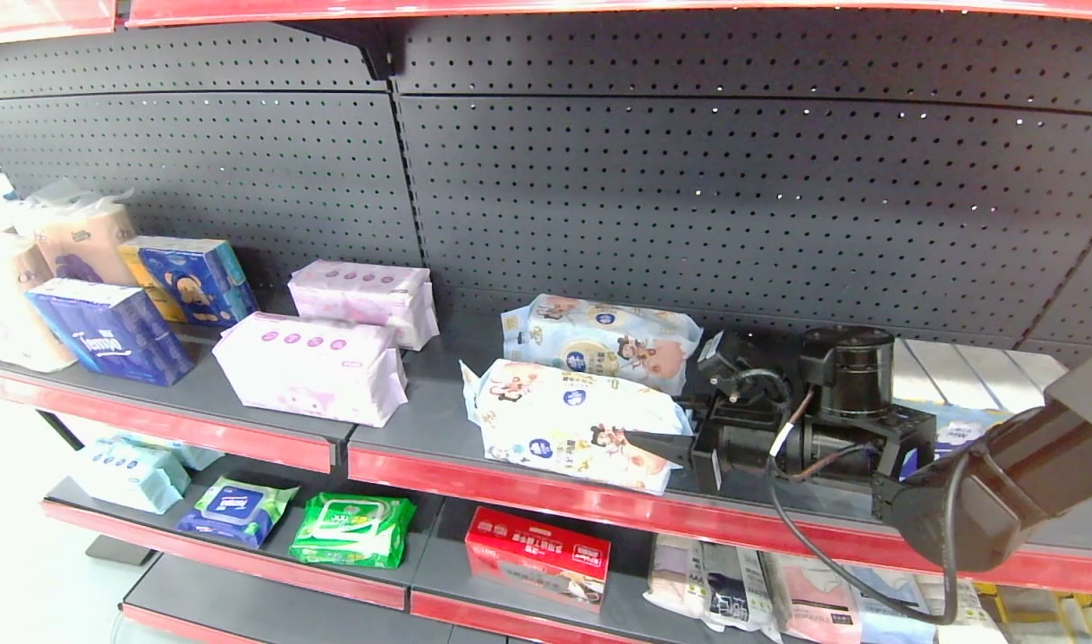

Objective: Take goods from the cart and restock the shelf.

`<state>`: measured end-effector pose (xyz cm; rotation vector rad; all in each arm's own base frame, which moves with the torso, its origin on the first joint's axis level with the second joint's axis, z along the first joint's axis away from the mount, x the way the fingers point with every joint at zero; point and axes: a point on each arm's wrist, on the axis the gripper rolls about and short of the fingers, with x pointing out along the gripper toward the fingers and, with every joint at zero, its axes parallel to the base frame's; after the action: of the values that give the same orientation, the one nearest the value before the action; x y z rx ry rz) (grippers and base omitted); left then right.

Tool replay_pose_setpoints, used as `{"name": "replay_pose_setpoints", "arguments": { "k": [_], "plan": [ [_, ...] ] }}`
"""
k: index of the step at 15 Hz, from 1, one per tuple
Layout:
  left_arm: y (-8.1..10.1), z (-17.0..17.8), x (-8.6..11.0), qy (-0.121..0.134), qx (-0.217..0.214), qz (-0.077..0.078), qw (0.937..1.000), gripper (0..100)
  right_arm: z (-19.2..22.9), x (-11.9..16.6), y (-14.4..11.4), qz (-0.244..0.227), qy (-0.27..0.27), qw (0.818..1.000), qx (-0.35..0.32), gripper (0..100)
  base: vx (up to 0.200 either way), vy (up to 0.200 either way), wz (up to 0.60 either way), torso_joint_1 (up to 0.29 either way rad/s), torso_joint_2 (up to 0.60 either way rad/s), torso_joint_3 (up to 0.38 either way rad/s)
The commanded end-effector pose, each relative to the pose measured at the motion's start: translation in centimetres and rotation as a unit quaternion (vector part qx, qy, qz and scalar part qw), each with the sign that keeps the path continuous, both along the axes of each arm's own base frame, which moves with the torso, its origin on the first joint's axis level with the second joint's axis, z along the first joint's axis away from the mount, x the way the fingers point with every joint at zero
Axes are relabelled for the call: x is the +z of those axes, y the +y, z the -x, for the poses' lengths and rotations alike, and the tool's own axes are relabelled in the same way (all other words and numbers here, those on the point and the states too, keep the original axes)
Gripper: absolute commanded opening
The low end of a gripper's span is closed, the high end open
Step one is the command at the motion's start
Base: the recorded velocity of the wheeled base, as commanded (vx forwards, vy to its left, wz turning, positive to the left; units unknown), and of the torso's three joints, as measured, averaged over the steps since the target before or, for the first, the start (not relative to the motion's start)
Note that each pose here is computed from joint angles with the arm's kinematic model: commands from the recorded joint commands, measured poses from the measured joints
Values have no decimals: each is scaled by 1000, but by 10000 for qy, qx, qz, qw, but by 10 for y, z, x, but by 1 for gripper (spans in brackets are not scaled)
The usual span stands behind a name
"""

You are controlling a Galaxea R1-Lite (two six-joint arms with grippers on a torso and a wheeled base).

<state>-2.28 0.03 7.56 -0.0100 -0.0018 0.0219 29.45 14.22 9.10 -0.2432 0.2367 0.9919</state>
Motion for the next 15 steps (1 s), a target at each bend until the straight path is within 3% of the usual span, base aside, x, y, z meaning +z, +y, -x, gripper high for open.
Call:
{"name": "replay_pose_setpoints", "arguments": {
  "k": [1,15],
  "plan": [
    [0,0,0,1,5,4,10000,100,-1,2,-1,-39,-35,10000,54,0,0,0,0,0,0,0],
    [0,0,0,1,5,4,10000,100,2,-1,-16,69,-148,9996,241,0,0,0,0,0,0,0]
  ]
}}
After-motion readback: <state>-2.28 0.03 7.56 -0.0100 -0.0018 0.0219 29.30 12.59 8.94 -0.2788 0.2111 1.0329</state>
